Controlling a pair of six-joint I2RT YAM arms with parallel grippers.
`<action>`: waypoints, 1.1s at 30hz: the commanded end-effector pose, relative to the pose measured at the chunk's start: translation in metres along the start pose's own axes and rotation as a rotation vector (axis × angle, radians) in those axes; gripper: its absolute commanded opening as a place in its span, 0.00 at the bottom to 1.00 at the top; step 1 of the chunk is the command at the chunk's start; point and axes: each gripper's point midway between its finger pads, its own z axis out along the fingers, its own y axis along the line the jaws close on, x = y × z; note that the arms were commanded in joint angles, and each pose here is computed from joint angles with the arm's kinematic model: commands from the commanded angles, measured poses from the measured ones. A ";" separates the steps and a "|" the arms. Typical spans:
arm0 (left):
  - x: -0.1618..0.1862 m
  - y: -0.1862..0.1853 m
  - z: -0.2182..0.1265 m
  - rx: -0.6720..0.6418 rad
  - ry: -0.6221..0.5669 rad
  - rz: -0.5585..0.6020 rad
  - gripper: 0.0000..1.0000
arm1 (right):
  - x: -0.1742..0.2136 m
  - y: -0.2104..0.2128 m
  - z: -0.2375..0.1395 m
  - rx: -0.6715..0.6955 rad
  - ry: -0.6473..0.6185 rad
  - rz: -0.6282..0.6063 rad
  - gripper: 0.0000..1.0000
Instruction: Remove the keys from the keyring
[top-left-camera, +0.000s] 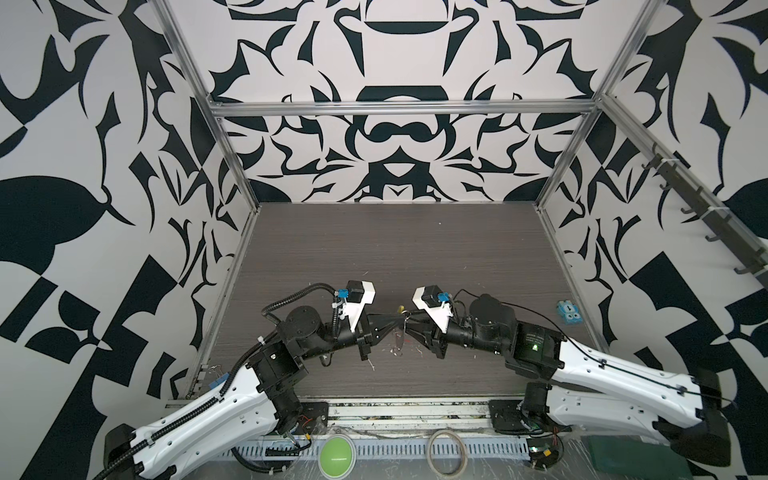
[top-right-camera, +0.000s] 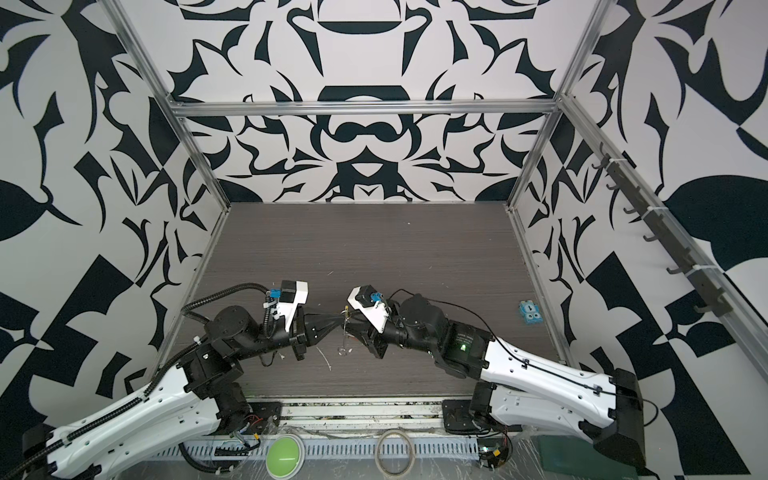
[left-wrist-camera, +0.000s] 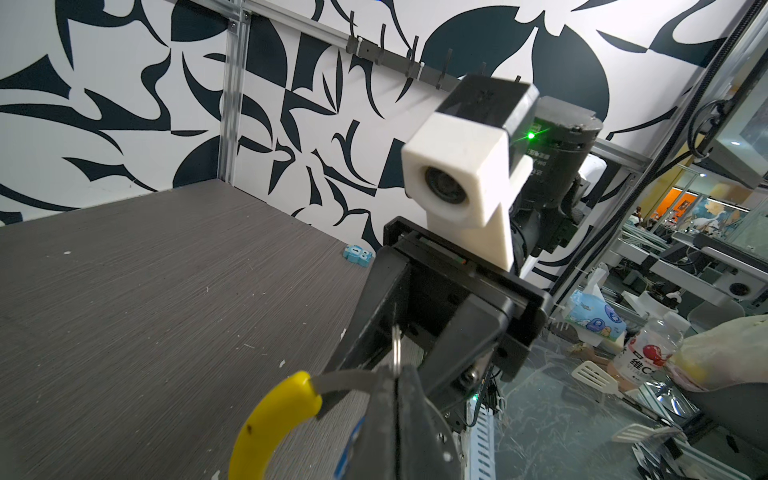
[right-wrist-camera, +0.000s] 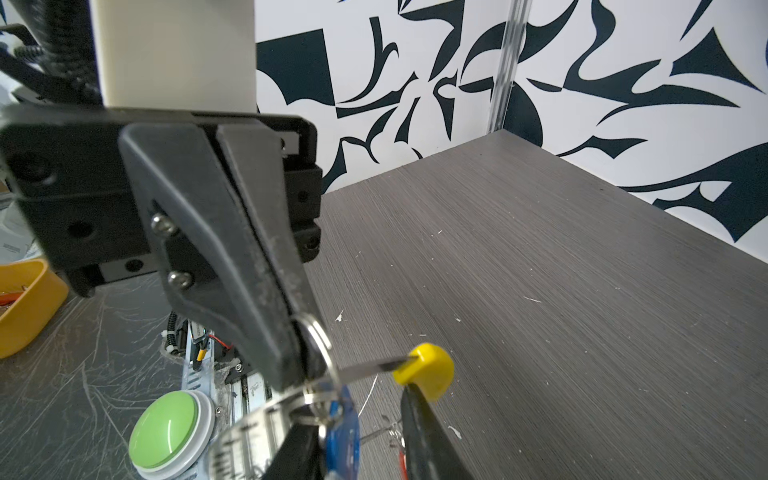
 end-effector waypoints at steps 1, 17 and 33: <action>-0.009 -0.007 -0.003 0.028 -0.032 0.006 0.00 | -0.018 0.006 -0.006 -0.025 -0.073 -0.011 0.30; -0.007 -0.006 -0.009 -0.001 -0.009 0.010 0.00 | -0.007 0.012 -0.020 -0.047 0.018 -0.037 0.00; 0.002 -0.027 -0.010 0.115 0.074 -0.008 0.00 | -0.029 0.014 -0.039 -0.068 0.041 -0.138 0.00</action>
